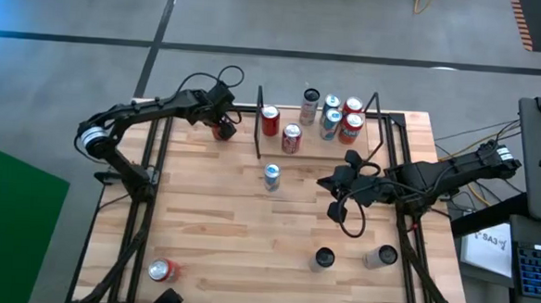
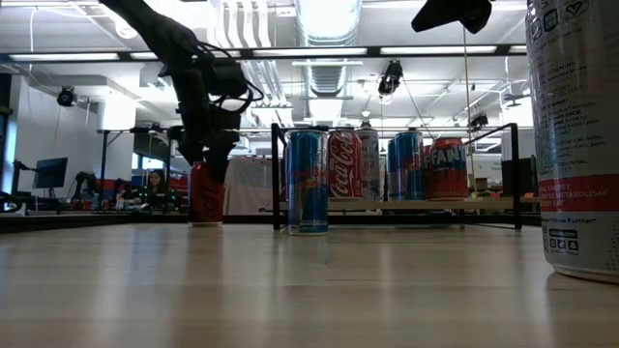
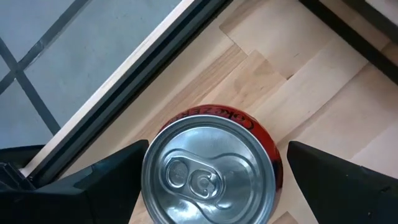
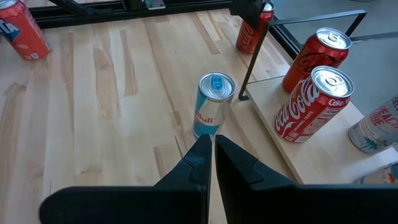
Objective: Place canned beverage on shelf
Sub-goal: Put the red and black soda can on the shelf
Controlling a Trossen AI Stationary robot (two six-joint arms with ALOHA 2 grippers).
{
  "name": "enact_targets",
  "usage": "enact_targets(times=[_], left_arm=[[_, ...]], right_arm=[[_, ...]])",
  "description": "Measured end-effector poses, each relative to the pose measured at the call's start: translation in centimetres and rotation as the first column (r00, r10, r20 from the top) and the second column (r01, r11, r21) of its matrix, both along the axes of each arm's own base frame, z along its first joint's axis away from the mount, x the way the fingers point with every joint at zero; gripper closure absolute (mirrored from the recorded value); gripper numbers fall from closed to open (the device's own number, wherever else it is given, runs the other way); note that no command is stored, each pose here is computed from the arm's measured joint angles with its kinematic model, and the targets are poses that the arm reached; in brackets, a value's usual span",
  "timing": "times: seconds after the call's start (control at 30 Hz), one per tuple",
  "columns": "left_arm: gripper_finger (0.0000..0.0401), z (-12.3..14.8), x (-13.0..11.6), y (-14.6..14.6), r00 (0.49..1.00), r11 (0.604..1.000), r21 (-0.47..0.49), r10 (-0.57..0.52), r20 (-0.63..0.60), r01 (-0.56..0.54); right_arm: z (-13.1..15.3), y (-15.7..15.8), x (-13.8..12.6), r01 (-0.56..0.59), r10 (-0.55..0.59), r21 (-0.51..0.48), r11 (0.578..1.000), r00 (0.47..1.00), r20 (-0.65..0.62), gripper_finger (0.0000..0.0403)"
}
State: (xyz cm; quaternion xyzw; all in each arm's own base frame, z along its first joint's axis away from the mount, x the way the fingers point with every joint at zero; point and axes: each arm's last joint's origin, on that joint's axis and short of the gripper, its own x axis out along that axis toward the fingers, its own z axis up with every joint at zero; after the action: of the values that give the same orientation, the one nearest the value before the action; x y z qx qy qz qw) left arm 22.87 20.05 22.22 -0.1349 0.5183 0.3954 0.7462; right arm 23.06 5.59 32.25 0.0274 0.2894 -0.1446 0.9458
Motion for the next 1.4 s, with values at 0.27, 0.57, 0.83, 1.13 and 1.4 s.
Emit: enact_targets(times=[0.27, 0.57, 0.83, 1.13, 1.4], left_arm=[[0.0060, -0.4, -0.1, -0.1, 1.000, 1.000, -0.001, 0.002, -0.001, -0.002], [0.0104, -0.3, -0.1, -0.1, 1.000, 1.000, 0.001, 0.004, 0.002, -0.004], [0.0102, -0.3, -0.1, -0.1, 1.000, 1.000, 0.000, 0.002, 0.001, -0.002], [0.0103, 0.4, -0.4, -0.7, 1.000, 1.000, -0.001, -0.009, -0.001, 0.009], [0.0104, 1.7, -0.6, -2.1, 0.999, 0.999, 0.009, -0.039, 0.013, 0.039]], right_arm=[[0.0, 0.0, 0.0, 0.000, 0.000, 0.000, 1.000, 1.000, 0.000, 0.0390], [0.0, 0.0, 0.0, 0.000, 0.000, 0.000, 1.000, 1.000, -0.001, 0.0390], [0.0, 0.0, 0.0, 0.005, -0.005, 0.006, 1.000, 1.000, 0.001, 0.0390], [0.0, 0.0, 0.0, 0.005, -0.005, 0.006, 1.000, 1.000, 0.001, 0.0390], [0.0, 0.0, 0.0, 0.005, -0.005, 0.006, 1.000, 1.000, 0.001, 0.0390]])
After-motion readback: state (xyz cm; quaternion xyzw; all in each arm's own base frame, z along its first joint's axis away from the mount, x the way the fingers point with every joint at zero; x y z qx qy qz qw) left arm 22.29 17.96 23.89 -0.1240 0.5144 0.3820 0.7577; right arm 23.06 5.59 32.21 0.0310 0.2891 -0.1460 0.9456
